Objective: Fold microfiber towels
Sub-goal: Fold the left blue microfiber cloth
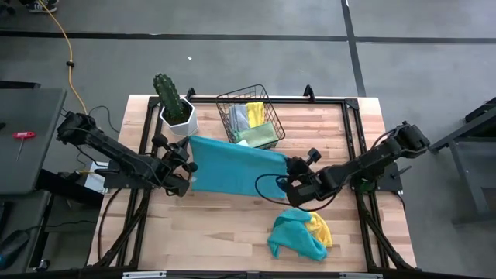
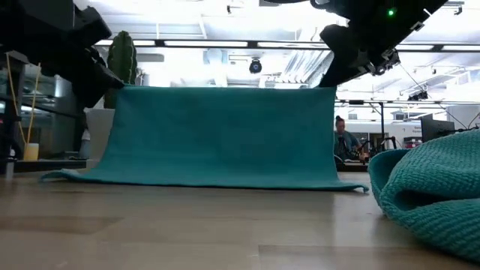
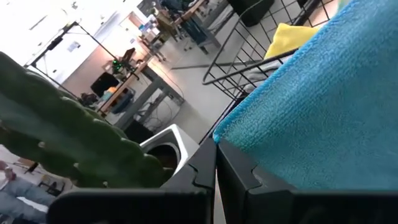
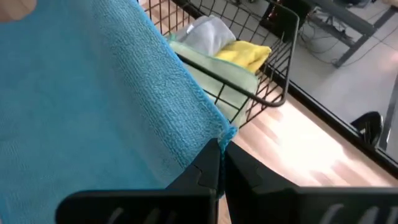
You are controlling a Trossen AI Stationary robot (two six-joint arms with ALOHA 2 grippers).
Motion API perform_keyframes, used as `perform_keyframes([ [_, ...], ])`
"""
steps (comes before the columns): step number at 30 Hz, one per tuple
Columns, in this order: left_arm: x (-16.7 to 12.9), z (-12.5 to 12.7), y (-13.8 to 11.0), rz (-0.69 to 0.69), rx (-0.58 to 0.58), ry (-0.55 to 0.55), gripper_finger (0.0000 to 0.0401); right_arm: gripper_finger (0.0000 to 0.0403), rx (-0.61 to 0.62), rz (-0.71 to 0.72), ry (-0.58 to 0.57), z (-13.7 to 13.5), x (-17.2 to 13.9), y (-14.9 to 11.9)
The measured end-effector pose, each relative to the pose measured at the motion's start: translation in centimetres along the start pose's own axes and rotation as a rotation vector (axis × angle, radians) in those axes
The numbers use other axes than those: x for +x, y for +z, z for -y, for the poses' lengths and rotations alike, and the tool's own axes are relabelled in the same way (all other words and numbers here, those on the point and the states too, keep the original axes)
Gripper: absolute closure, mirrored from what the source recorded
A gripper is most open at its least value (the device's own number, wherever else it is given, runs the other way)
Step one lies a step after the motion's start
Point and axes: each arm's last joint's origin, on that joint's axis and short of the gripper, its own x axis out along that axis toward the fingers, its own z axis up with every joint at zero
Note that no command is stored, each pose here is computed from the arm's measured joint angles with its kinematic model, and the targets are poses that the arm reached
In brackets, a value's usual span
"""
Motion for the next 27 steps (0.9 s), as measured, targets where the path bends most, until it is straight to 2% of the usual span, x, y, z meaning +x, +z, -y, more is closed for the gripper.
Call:
perform_keyframes([
  [4,0.0,0.2,-0.1,-0.015,0.004,-0.013,0.0401,0.0403,0.011,-0.016,0.017,-0.1,-0.2,-0.4],
  [13,-0.4,1.1,-0.4,-0.028,-0.037,-0.064,0.0401,0.0403,0.043,-0.058,0.05,0.0,0.4,-3.5],
  [20,-1.7,2.5,-1.0,0.025,-0.027,-0.11,0.0401,0.0403,-0.003,-0.048,0.103,-0.5,-0.1,-3.8],
  [27,-3.0,4.2,-2.1,0.069,0.045,-0.155,0.0401,0.0403,0.009,-0.036,0.18,-1.8,-0.7,-4.2],
])
